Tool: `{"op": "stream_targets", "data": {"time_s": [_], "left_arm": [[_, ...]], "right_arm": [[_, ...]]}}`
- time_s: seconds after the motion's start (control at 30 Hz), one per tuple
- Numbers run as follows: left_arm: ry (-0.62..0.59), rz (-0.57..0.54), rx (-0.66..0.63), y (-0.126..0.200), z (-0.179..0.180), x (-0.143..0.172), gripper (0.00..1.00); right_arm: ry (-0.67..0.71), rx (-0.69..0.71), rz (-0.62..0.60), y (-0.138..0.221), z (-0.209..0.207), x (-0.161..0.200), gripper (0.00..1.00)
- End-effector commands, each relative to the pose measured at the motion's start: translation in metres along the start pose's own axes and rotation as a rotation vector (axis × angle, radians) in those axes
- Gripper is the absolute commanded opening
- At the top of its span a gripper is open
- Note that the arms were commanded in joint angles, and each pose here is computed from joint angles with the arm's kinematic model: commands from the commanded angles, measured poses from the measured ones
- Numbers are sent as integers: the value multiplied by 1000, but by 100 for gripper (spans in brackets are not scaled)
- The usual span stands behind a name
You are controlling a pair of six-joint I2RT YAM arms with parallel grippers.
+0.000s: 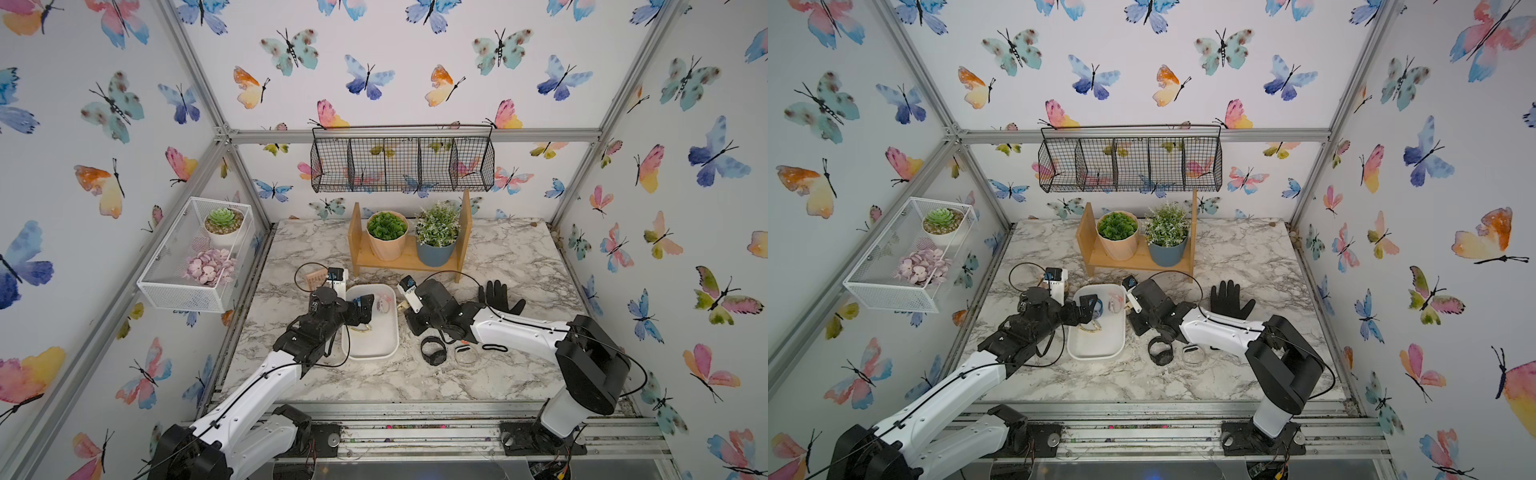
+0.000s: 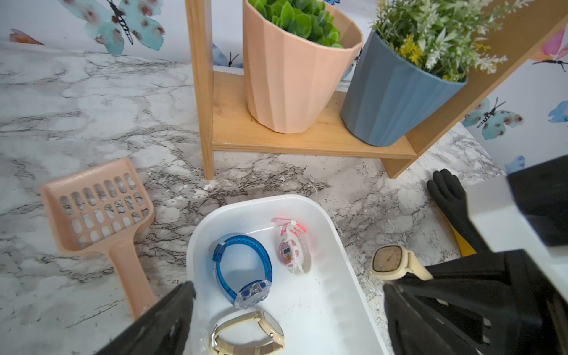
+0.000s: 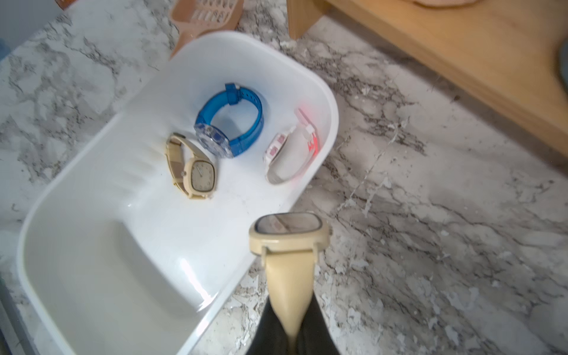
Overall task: Put the watch into the storage box
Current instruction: Place the watch in the storage box.
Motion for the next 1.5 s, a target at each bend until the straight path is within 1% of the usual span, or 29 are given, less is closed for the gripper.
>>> {"op": "stream_targets", "data": {"time_s": [0.0,0.23,0.47,0.6,0.73,1.07,1.23,1.47], "left_arm": [[49,-20,-88,2,11,-9,99],[109,-39,-162,8,34,-12,98],[124,-58,-187,11,43,-9,99],[127,-63,-172,11,42,-8,99],[127,-66,-166,11,42,-6,99],[124,-61,-149,11,42,-2,99],[122,-56,-148,10,42,-1,99],[121,-60,-144,11,41,-1,98]], "right_arm": [[31,-60,-41,5,9,-20,2],[75,-148,-46,-12,35,-29,2],[83,-177,2,-36,53,-16,2],[91,-171,50,-54,58,-5,2],[89,-176,69,-66,63,-1,2],[61,-107,84,-77,62,-2,5],[56,-100,94,-81,62,-1,13],[58,-98,99,-82,63,-1,18]]}}
Point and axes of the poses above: each gripper's point midway between its finger pads, its own y axis back along the fingers, its own z axis along the line the jaws close on, x = y × z, the point moved 7 cm from there along y, back along the fingers, and after that the axes turned 4 degrees about y, right-handed, at the moved point
